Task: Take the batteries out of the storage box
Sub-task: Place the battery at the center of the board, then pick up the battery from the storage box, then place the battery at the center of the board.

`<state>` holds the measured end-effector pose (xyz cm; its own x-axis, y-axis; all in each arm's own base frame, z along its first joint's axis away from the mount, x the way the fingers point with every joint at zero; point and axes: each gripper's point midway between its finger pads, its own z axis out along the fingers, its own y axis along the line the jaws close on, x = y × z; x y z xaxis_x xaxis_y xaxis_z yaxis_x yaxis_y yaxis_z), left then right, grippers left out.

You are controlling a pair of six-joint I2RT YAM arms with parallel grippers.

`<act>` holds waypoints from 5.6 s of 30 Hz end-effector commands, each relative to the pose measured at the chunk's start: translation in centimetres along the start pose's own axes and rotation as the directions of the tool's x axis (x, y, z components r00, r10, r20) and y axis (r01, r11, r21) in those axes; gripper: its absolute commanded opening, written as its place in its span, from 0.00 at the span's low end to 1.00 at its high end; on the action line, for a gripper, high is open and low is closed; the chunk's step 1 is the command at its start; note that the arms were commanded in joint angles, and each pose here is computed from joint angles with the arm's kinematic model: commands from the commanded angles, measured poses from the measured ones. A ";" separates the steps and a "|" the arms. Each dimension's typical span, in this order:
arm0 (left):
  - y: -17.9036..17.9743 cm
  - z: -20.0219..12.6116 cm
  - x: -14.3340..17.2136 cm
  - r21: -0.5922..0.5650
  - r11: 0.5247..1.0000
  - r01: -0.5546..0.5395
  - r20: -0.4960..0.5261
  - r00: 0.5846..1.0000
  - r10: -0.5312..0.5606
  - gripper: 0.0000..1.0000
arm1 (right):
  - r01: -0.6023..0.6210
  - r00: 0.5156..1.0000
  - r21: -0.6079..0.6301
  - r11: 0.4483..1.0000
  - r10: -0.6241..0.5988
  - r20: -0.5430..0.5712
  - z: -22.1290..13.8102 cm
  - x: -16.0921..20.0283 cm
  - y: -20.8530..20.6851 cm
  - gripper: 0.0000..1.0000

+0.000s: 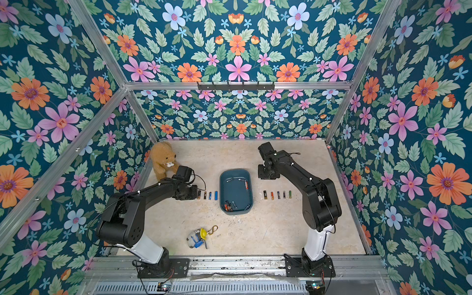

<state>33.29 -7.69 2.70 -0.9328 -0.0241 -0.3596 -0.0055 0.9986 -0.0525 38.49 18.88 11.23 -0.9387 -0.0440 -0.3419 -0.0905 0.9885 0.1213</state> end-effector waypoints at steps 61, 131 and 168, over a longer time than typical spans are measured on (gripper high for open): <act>-2.5 -6.2 -3.8 0.149 0.989 0.023 0.145 0.988 -0.045 0.34 | 0.142 0.982 0.254 0.957 -0.104 -0.157 8.6 2.4 9.7 0.34; -3.1 -8.0 -4.3 0.131 0.991 0.014 0.152 0.988 -0.034 0.34 | 0.089 0.995 0.013 0.996 -0.088 -0.040 0.5 0.2 11.2 0.17; -5.9 -6.9 -4.9 0.136 0.991 -0.014 0.123 0.992 -0.002 0.34 | -0.195 0.980 0.221 0.956 0.198 0.007 -2.8 5.9 -11.8 0.17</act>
<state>35.39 -13.16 11.23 -0.8789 -0.0299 -0.4761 0.0638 0.9817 -0.1794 32.70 7.83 10.63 -0.9402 0.1687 -0.2960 0.1770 0.9842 -0.0014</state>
